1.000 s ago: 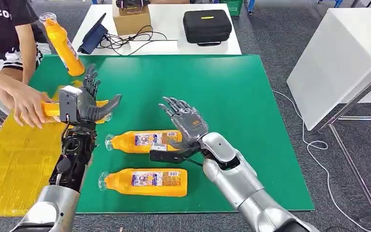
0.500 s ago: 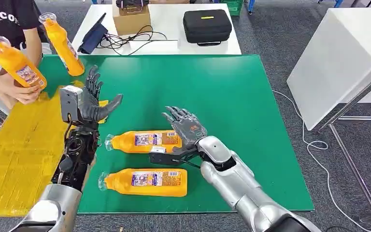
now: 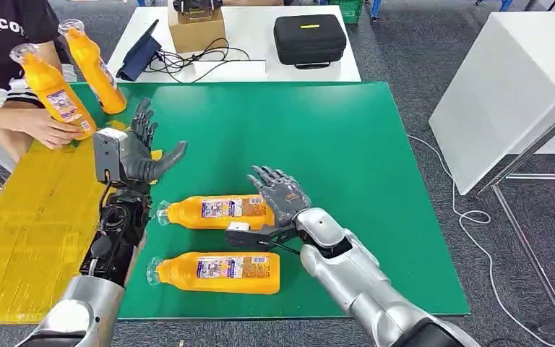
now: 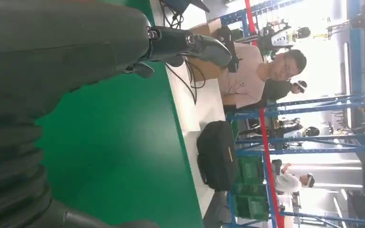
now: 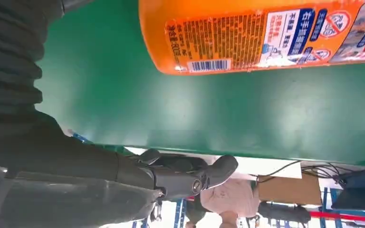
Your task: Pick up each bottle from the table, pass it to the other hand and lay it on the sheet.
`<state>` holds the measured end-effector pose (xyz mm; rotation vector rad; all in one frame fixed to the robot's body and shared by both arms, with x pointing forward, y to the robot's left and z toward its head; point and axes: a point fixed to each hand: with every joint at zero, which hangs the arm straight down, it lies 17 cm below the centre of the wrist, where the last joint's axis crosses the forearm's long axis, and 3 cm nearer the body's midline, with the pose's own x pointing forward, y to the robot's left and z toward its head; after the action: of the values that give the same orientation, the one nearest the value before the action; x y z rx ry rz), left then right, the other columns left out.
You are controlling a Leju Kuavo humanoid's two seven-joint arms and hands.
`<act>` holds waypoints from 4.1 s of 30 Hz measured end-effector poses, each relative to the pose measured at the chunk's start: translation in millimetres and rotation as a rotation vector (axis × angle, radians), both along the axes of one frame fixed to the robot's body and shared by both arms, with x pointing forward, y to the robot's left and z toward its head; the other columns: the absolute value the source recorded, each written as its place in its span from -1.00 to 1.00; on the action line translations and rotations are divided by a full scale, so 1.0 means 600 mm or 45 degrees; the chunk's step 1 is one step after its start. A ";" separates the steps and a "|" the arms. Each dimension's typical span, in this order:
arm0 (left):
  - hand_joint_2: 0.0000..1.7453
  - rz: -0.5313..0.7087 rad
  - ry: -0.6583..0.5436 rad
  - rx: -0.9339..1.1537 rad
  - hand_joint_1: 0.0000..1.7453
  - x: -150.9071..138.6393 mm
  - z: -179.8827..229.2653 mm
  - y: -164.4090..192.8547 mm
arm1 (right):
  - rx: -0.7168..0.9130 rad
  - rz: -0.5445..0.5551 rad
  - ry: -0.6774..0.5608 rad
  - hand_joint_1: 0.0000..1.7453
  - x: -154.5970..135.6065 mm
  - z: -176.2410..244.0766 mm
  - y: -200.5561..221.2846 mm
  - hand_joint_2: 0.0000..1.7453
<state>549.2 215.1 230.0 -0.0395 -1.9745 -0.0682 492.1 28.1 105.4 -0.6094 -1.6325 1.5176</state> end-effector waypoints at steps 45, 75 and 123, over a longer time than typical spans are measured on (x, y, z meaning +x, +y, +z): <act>1.00 -0.040 0.105 -0.088 -1.00 0.002 -0.054 -0.031 | -0.056 -0.009 0.277 -1.00 0.004 -0.069 -0.007 1.00; 1.00 -0.114 0.068 -0.121 -1.00 0.006 -0.019 -0.075 | -0.162 -0.077 0.293 -1.00 0.045 -0.044 -0.027 1.00; 1.00 -0.152 0.096 -0.128 -1.00 0.007 -0.030 -0.098 | -0.138 0.014 0.367 -1.00 0.008 -0.057 0.021 1.00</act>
<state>553.5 156.2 212.2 -0.2225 -1.8973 -0.0449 497.0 40.9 71.3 -0.4169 -1.3442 1.6268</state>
